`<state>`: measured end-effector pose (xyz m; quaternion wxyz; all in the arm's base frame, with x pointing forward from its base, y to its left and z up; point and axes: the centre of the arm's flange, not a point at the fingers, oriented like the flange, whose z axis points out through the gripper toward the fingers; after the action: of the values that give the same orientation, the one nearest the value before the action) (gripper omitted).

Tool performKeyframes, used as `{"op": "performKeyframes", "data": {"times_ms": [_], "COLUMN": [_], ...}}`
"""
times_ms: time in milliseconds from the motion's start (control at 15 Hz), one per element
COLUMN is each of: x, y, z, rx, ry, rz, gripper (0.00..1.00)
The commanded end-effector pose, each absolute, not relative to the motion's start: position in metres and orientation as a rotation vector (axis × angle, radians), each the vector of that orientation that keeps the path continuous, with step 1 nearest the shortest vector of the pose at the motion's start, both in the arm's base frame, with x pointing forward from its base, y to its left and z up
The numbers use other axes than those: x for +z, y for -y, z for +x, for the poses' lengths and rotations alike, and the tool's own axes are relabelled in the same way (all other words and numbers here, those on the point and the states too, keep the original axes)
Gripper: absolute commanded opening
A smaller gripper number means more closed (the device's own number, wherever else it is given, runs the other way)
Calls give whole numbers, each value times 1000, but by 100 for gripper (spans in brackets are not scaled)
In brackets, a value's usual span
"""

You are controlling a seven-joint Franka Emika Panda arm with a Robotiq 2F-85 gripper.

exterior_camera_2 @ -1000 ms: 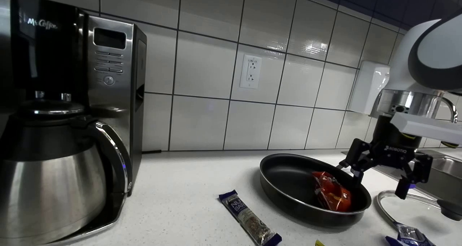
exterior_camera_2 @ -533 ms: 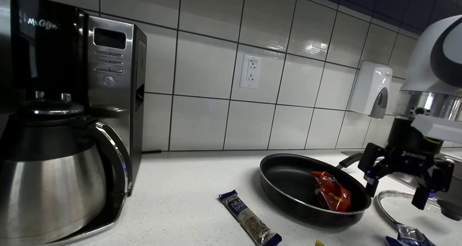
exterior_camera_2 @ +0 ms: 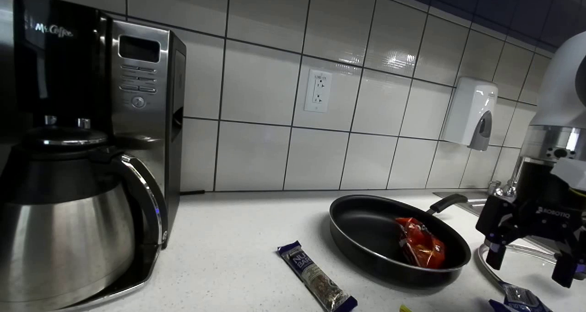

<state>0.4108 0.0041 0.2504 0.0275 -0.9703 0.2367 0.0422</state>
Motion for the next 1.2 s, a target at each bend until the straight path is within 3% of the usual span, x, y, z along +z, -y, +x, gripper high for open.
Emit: {"op": "performKeyframes", "data": {"times_ms": [0, 1133], "x": [249, 212], "y": [-2, 6], "z": [395, 375], "rx": [140, 265], "ry": [-749, -863], "rz": [-2972, -2931], "gripper": [100, 100]}}
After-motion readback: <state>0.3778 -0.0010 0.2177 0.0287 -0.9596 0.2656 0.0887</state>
